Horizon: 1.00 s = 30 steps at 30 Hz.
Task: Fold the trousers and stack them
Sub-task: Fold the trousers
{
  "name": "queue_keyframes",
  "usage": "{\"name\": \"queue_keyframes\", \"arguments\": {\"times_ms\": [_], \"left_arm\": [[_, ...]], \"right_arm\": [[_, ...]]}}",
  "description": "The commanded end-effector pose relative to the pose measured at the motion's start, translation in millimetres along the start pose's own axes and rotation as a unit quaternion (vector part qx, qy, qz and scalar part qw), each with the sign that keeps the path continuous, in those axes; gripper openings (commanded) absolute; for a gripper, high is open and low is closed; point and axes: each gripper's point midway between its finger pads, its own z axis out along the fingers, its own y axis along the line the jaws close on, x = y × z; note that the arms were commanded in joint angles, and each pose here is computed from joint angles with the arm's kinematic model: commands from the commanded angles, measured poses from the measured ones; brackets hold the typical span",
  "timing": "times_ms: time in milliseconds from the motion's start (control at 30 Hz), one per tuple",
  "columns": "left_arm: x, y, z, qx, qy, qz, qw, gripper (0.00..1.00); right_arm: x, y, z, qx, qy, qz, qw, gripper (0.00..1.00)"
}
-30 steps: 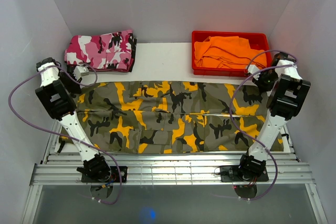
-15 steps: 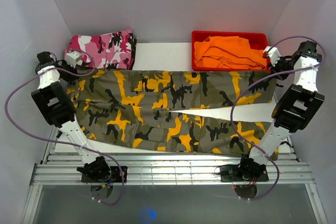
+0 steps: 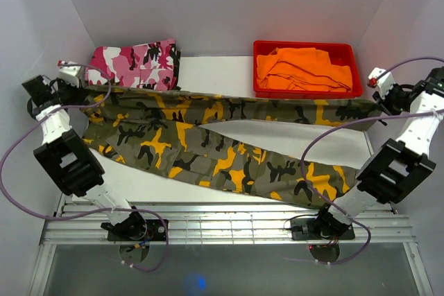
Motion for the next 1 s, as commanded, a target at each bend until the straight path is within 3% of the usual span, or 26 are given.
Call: {"name": "queue_keyframes", "arguments": {"times_ms": [0,33,200,267,333,367,400,567,600,633,700,733,767,800,833,867,967], "left_arm": [[-4.9,30.2,-64.0,-0.071,-0.030,0.024,0.997,0.00],[8.5,32.4,-77.2,-0.076,-0.023,0.029,0.996,0.00],[78.8,-10.5,-108.5,-0.034,0.006,0.007,0.999,0.00],[108.8,-20.2,-114.8,-0.020,0.032,0.033,0.999,0.00],[149.3,-49.3,-115.7,0.018,0.072,0.005,0.997,0.00],[162.6,-55.5,-116.6,0.039,0.087,0.038,0.995,0.00],[183.2,-72.0,-117.2,0.065,0.109,0.006,0.992,0.00],[214.3,-53.8,-131.2,0.050,0.147,-0.024,0.988,0.00],[215.0,-56.8,-133.6,0.062,0.153,-0.023,0.986,0.07],[214.7,-57.1,-136.8,0.070,0.154,-0.023,0.985,0.30],[198.2,-57.2,-144.2,0.083,0.138,-0.021,0.987,0.50],[191.7,-56.2,-147.9,0.089,0.133,-0.002,0.987,0.58],[181.1,-55.1,-153.1,0.091,0.130,0.015,0.987,0.77],[169.5,-62.1,-158.5,0.106,0.125,0.015,0.986,0.82],[162.7,-65.3,-162.4,0.113,0.122,0.028,0.986,0.86],[148.9,-71.2,-169.0,0.123,0.115,0.059,0.984,0.93],[121.9,-72.9,-176.9,0.118,0.109,0.103,0.982,0.96]], "right_arm": [[6.5,25.5,-52.1,0.020,0.035,-0.079,0.996,0.08],[21.1,55.0,-51.2,-0.007,0.039,-0.063,0.997,0.08],[48.8,144.2,-77.7,-0.051,0.084,-0.126,0.987,0.08],[76.0,186.3,-76.9,-0.082,0.113,-0.136,0.981,0.08],[94.2,214.7,-73.4,-0.109,0.127,-0.147,0.975,0.08],[103.2,238.0,-66.4,-0.131,0.132,-0.144,0.972,0.08],[105.9,247.1,-63.8,-0.138,0.132,-0.146,0.971,0.08],[131.9,265.1,-50.9,-0.142,0.157,-0.168,0.963,0.08],[142.8,257.8,-46.4,-0.126,0.173,-0.181,0.960,0.08],[146.7,254.4,-45.7,-0.120,0.180,-0.184,0.959,0.10],[149.7,246.1,-46.8,-0.112,0.184,-0.179,0.960,0.32],[148.5,242.2,-48.7,-0.108,0.183,-0.174,0.962,0.50],[146.9,238.4,-50.2,-0.105,0.179,-0.166,0.964,0.75],[142.4,231.9,-51.6,-0.093,0.171,-0.159,0.968,0.87],[136.7,216.7,-60.0,-0.077,0.171,-0.155,0.970,0.91],[131.7,207.8,-60.7,-0.067,0.158,-0.151,0.973,0.93],[116.8,175.2,-76.6,-0.042,0.139,-0.122,0.982,0.96]]}}
